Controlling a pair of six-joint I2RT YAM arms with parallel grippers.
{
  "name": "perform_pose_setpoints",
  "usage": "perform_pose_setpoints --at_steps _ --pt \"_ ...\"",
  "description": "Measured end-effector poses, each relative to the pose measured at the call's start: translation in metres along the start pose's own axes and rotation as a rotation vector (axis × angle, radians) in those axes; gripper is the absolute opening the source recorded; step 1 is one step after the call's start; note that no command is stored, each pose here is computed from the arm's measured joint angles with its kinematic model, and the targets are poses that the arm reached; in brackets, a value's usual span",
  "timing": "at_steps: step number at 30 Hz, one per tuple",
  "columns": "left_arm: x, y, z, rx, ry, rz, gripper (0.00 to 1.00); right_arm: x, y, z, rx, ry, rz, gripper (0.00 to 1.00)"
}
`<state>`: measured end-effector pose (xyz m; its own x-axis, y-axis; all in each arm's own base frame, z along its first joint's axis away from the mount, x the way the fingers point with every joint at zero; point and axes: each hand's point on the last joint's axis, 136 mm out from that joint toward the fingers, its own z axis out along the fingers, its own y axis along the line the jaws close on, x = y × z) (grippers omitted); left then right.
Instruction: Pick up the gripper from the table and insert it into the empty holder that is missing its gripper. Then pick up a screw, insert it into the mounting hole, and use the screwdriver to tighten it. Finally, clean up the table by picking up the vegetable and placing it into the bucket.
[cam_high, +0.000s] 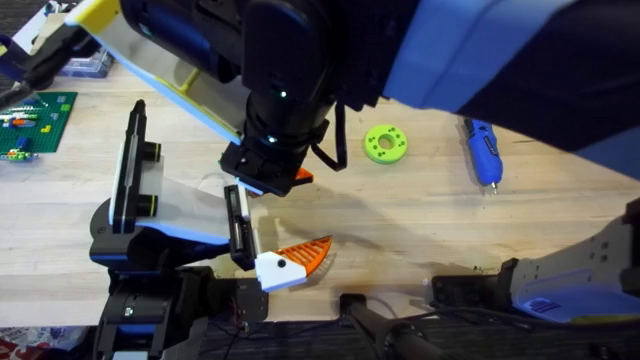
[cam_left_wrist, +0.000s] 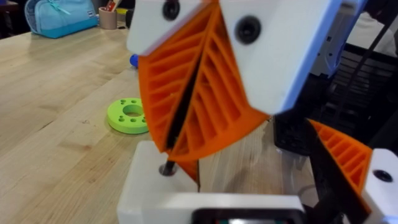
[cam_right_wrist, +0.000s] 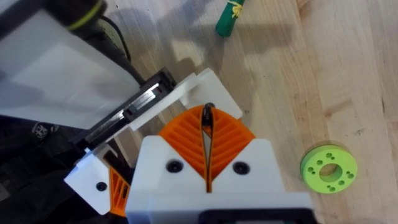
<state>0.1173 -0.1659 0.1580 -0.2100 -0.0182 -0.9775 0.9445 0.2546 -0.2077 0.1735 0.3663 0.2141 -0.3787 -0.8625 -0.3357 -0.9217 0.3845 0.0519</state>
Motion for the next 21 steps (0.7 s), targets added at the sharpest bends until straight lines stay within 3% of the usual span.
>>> perform_pose_setpoints --at_steps 21 --pt "0.0000 0.0000 0.0000 0.000 0.000 0.000 0.991 -0.0019 -0.0035 -0.0012 0.004 -0.011 0.008 0.012"
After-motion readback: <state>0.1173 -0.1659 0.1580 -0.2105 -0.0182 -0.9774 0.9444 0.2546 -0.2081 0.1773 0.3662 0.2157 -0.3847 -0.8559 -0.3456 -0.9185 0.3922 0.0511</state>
